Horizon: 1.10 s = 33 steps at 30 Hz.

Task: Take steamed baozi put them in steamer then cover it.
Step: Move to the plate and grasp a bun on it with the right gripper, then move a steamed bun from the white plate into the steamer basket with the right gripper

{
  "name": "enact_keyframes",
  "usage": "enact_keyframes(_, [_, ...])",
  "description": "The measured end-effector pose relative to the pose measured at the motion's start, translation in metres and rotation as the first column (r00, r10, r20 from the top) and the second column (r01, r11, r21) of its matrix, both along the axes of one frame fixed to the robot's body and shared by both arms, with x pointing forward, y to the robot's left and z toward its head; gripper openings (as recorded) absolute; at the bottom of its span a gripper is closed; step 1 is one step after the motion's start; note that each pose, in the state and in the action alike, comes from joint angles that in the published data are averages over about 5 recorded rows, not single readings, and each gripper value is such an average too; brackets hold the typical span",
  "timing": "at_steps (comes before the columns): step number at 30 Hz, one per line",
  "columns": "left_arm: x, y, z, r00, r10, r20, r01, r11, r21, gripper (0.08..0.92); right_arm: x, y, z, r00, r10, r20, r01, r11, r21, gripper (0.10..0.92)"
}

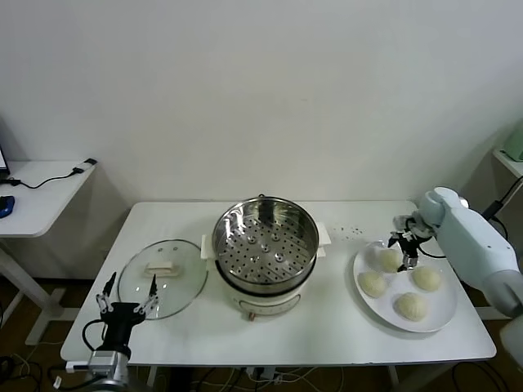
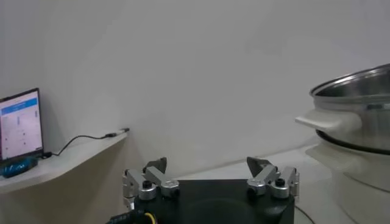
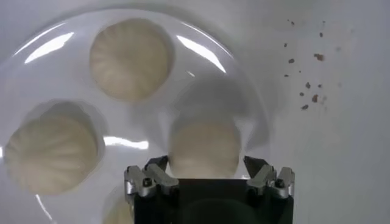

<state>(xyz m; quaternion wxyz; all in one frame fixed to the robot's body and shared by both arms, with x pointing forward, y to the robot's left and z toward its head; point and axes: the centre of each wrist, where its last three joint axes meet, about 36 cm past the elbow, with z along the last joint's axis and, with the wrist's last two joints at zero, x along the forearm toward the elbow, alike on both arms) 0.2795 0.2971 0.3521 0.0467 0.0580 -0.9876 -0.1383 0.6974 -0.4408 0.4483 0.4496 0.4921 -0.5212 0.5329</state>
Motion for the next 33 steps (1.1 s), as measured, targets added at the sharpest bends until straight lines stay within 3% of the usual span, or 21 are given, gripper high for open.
enact_keyframes(9, [0.000,0.000,0.001,1.0000,0.002,0.001,-0.002,1.000,0.002,0.823,0.003,0.000,-0.001,1.000,0.000,-0.019,0.000,1.000,-0.002,0.688])
enact_keyframes(19, [-0.002,0.001,0.001,1.0000,0.003,0.000,-0.003,1.000,0.005,0.823,0.007,0.002,0.015,0.999,0.030,-0.021,-0.029,1.000,0.010,0.662])
enact_keyframes(25, [-0.004,0.001,0.002,1.0000,0.002,-0.001,-0.002,1.000,0.007,0.823,0.017,0.016,0.060,0.992,0.123,0.009,-0.123,0.992,0.025,0.662])
enact_keyframes(33, [-0.008,0.003,0.004,1.0000,0.008,-0.002,-0.008,1.000,0.010,0.823,0.043,0.078,0.161,0.932,0.350,0.089,-0.352,0.936,0.004,0.663])
